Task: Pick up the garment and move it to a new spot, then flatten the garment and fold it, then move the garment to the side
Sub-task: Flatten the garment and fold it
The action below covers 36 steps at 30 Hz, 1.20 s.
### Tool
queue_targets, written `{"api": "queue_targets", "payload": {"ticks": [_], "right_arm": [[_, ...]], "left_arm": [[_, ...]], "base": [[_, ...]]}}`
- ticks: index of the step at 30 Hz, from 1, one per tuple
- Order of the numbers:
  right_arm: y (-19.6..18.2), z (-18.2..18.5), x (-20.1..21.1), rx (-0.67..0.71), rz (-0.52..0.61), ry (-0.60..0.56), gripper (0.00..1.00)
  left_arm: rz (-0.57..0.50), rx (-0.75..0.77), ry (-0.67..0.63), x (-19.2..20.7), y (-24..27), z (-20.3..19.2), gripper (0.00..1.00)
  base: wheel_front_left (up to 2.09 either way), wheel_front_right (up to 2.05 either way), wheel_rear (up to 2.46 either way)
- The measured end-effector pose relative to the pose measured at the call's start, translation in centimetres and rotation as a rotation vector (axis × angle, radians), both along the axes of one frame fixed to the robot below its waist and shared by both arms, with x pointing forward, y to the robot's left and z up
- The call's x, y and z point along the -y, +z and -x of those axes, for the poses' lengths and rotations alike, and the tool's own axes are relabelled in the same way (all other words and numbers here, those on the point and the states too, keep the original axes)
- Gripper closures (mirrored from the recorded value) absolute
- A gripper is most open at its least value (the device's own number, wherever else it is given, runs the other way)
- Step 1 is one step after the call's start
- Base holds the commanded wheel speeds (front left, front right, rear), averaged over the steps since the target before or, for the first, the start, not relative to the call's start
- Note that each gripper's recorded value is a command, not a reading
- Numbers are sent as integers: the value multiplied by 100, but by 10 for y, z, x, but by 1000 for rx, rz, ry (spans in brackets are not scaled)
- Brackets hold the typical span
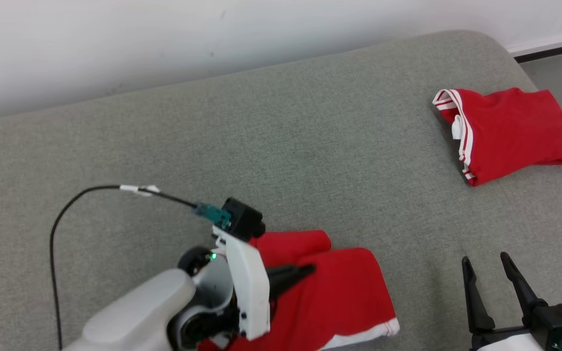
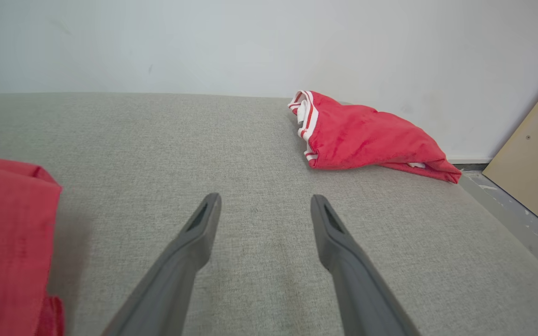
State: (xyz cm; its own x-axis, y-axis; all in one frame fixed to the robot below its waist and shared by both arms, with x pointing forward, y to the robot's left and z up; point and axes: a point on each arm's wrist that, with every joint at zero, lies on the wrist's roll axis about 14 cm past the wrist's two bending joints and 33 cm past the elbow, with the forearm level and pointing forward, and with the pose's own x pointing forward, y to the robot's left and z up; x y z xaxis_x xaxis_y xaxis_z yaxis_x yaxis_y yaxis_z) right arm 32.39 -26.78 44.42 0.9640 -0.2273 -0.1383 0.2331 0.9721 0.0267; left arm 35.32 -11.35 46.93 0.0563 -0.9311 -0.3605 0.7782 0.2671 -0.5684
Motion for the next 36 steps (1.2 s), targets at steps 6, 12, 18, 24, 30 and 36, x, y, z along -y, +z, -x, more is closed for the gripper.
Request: {"api": "queue_targets", "payload": {"ticks": [6, 12, 18, 24, 30, 36], "right_arm": [[-2, -10, -7, -4, -8, 25, 0], [-9, -6, -5, -27, -13, 14, 0], [-8, -6, -3, -23, -11, 11, 0], [-3, -7, -8, -1, -9, 29, 0], [7, -4, -6, 30, 18, 30, 0], [23, -1, -11, 79, 50, 57, 0]], "left_arm": [[-135, 207, 63, 0, -32, -51, 100], [-119, 319, 131, 12, -40, -75, 20], [-68, 329, 177, 12, -35, -72, 0], [54, 402, 319, -2, -3, -79, 0], [85, 511, 564, -53, 20, -88, 0], [27, 578, 809, -118, 32, -83, 0]], "base": [[0, 0, 0], [0, 0, 0], [0, 0, 0], [0, 0, 0], [0, 0, 0], [0, 0, 0]]}}
